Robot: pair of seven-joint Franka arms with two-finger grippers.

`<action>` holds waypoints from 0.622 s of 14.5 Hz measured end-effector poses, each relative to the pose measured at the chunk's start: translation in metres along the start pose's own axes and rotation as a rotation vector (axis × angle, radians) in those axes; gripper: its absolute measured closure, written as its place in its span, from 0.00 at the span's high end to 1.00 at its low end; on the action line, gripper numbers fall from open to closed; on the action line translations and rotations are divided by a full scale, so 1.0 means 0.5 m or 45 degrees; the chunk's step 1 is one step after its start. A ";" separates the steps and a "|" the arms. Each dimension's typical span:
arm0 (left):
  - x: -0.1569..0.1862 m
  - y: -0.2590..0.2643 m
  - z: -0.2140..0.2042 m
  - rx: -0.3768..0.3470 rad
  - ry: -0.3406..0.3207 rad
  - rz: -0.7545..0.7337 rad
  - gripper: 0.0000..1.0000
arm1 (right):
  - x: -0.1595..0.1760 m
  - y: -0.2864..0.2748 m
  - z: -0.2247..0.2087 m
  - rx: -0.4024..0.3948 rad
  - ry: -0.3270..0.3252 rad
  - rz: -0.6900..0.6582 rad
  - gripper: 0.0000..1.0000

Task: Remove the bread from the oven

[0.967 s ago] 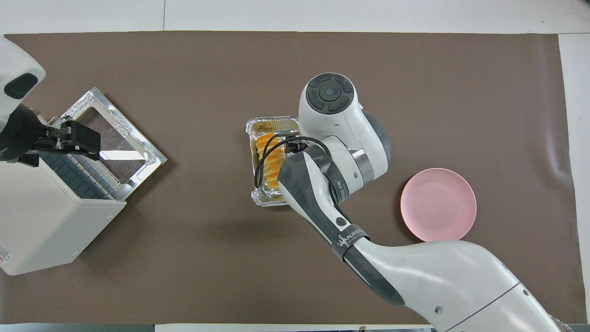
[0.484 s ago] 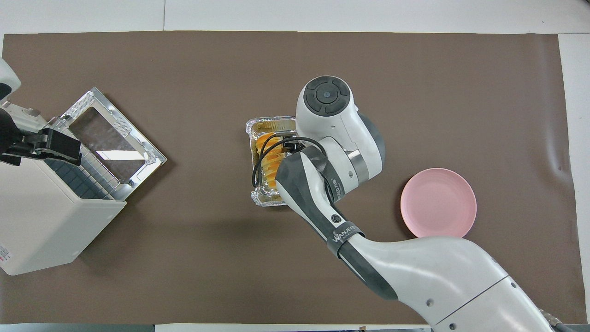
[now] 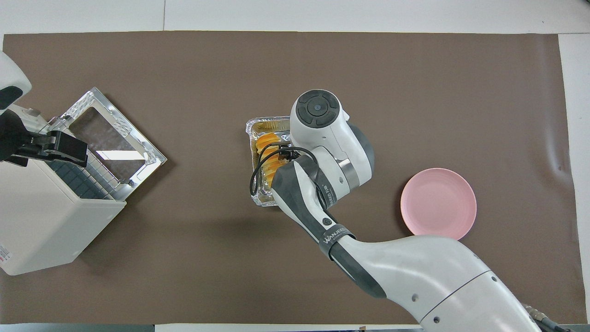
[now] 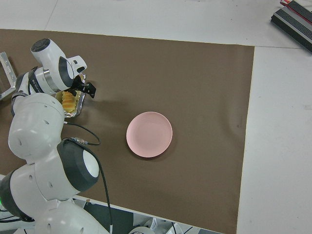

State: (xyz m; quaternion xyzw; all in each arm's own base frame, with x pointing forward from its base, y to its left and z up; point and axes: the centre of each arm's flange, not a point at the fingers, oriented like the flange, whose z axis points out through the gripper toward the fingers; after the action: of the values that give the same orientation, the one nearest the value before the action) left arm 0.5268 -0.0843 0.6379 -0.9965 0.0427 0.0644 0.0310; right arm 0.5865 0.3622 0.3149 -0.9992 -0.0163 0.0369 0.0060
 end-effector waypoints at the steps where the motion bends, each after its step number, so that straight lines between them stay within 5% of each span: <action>1: 0.003 0.000 0.014 0.001 -0.014 0.001 1.00 | -0.001 0.000 0.002 -0.001 -0.001 -0.006 0.96; 9: -0.016 -0.018 0.053 0.005 -0.019 -0.018 1.00 | -0.013 -0.021 0.021 0.019 0.039 -0.033 0.15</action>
State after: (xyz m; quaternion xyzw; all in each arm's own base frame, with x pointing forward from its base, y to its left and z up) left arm 0.5165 -0.0727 0.6132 -0.9962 0.0354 0.0716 0.0336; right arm 0.5787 0.3726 0.3051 -0.9992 -0.0288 0.0217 0.0143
